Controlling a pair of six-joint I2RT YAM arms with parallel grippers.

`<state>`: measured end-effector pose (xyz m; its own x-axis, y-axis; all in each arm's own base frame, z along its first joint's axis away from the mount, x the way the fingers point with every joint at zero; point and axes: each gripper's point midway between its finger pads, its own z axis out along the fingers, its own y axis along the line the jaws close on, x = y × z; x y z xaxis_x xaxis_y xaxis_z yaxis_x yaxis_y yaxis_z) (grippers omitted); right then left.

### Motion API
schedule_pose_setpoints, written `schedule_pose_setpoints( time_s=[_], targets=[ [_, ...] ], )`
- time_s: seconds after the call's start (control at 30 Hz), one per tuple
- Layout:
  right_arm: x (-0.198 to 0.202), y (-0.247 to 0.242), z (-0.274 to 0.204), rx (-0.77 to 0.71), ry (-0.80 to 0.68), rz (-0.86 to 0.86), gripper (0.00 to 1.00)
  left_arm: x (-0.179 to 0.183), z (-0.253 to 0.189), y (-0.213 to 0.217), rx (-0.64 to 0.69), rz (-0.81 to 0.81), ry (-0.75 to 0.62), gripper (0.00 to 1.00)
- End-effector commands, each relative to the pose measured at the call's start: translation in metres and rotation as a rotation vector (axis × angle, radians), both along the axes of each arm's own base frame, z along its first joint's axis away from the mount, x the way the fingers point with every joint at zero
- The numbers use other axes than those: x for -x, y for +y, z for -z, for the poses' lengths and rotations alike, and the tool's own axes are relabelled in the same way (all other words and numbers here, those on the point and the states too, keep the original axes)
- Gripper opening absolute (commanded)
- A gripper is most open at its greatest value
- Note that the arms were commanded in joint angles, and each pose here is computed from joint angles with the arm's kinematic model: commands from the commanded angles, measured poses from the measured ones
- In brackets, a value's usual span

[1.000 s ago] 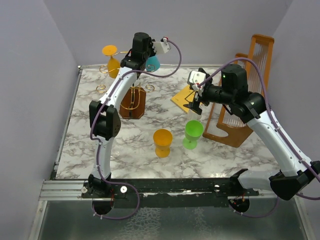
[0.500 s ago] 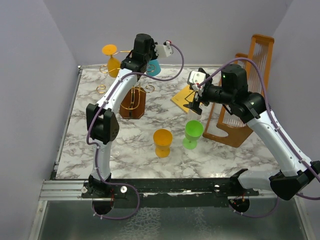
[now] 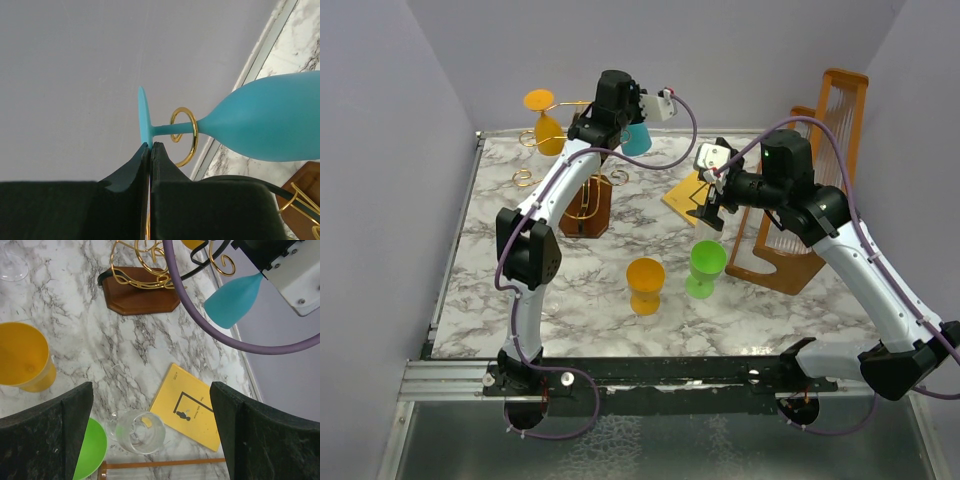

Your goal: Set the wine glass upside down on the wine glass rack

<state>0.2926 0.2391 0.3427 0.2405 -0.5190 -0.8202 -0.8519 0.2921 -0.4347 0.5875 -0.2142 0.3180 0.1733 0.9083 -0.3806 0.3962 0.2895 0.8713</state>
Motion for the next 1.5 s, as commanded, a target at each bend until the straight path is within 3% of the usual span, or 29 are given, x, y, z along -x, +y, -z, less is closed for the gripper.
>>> schedule_pose_setpoints(
  time_s=[0.0, 0.4, 0.83, 1.47],
  targets=[
    [0.001, 0.001, -0.004, -0.01, -0.019, -0.009, 1.0, -0.007, -0.011, -0.008, 0.022, 0.016, -0.041, 0.0],
    [0.002, 0.001, -0.004, -0.01, -0.021, -0.01, 1.0, -0.025, 0.0, 0.002, 0.019, -0.076, -0.047, 0.03],
    [0.003, 0.002, -0.003, -0.011, -0.017, -0.016, 1.0, -0.019, 0.011, 0.021, 0.004, -0.118, 0.027, 0.14],
    [0.002, 0.002, -0.001, -0.01, -0.013, -0.014, 1.0, 0.004, 0.006, 0.024, 0.022, -0.097, 0.086, 0.4]
  ],
)
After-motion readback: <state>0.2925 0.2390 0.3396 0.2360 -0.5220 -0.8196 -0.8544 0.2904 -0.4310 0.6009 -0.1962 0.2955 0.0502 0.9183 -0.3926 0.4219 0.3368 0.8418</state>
